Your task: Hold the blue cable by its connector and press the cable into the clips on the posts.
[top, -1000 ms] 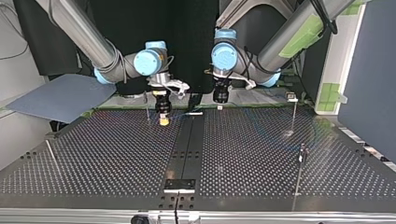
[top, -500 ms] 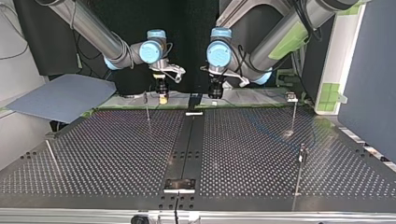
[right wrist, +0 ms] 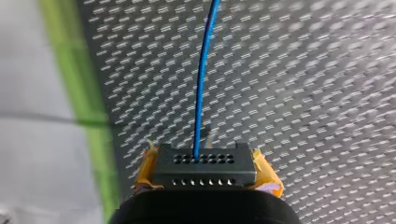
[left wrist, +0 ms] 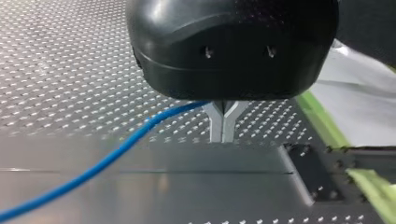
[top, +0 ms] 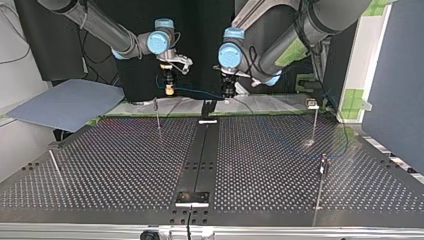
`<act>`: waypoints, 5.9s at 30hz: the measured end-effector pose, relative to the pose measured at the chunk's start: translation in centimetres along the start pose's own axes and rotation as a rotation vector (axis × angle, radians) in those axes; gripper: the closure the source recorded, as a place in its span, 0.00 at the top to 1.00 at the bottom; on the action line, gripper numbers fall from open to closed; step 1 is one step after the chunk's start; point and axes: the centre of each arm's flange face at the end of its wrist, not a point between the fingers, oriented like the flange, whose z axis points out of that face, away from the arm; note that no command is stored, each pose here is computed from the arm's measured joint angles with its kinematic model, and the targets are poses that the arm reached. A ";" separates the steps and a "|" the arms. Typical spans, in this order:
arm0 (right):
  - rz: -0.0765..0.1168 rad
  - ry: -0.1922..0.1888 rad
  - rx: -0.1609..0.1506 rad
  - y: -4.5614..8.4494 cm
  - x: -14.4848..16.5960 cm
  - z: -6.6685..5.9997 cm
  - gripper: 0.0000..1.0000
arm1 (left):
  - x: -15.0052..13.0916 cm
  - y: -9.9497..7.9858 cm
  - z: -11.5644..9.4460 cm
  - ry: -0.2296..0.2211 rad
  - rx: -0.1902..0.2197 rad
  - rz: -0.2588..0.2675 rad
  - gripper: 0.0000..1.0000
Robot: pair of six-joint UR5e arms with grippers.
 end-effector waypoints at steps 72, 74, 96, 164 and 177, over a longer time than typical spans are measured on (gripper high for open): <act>0.032 0.057 -0.066 23.1 -5.2 0.6 0.00 | 4.4 -14.1 0.9 -0.020 0.100 -0.004 0.00; 0.035 0.057 -0.064 23.9 -4.9 1.2 0.00 | 5.0 -14.6 1.2 -0.007 0.105 0.004 0.00; 0.061 0.025 0.075 27.1 -3.4 3.4 0.00 | 4.1 -17.6 4.3 -0.041 0.150 -0.040 0.00; 0.092 0.089 0.101 34.1 1.7 7.4 0.00 | 5.2 -22.6 9.6 -0.004 0.242 -0.031 0.00; 0.094 0.081 0.068 34.4 1.9 7.7 0.00 | 5.5 -22.8 10.8 0.025 0.237 -0.001 0.00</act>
